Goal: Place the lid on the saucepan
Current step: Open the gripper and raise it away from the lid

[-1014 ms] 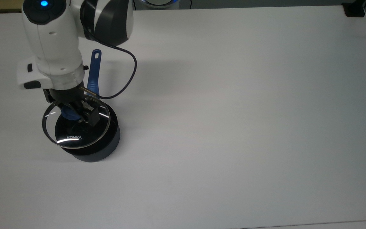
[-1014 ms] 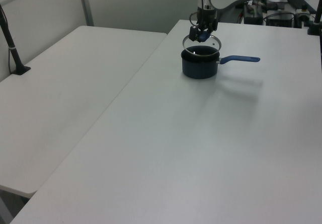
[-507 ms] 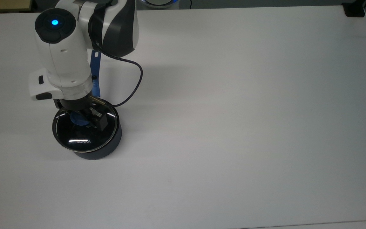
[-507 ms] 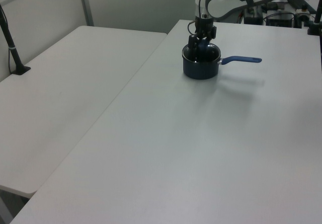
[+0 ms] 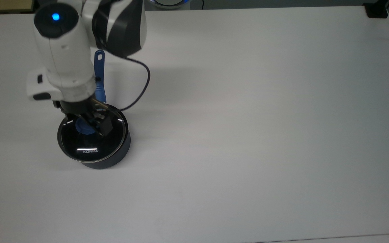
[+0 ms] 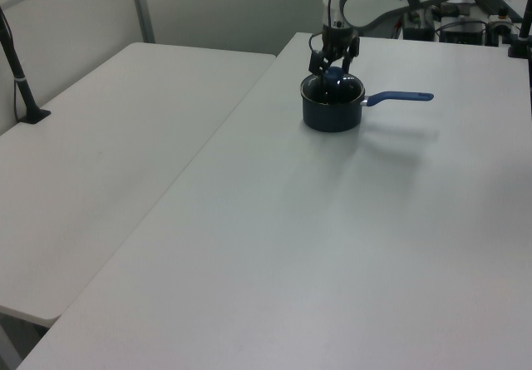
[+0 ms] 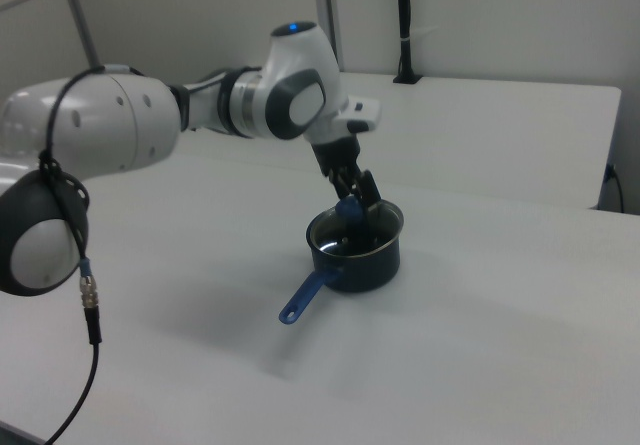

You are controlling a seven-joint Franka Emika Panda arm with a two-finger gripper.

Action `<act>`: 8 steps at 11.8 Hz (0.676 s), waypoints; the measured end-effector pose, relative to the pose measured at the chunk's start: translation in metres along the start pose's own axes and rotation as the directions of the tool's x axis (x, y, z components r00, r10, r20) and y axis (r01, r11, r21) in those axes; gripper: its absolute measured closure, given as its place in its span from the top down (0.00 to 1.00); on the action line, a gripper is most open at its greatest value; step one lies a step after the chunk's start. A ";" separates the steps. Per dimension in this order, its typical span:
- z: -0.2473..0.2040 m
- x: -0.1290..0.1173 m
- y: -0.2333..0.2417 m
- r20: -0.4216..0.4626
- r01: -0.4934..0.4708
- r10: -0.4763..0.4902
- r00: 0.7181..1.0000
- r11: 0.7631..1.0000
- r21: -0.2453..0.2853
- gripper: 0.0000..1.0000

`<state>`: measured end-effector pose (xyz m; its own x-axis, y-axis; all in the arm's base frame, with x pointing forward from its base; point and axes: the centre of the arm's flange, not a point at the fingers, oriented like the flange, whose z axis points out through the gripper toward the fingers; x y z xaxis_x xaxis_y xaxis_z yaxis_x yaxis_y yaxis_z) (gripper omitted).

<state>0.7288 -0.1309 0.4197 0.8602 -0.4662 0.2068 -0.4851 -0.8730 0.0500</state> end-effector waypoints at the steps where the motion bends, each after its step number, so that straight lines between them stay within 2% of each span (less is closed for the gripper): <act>1: -0.026 0.001 0.005 -0.017 -0.025 0.025 1.000 1.000 0.013 1.00; 3: -0.096 -0.014 0.024 0.001 -0.045 0.045 0.999 0.999 0.005 1.00; 5: -0.159 -0.054 0.039 0.088 -0.016 0.018 0.996 1.000 -0.018 1.00; 6: -0.186 -0.075 0.041 0.121 -0.008 0.009 0.993 1.000 -0.005 1.00; 8: -0.227 -0.105 0.042 0.131 0.002 -0.005 0.991 1.000 0.027 1.00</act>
<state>0.5827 -0.0863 0.6222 0.8759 -0.4763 0.0770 -0.4792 -0.8773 0.0244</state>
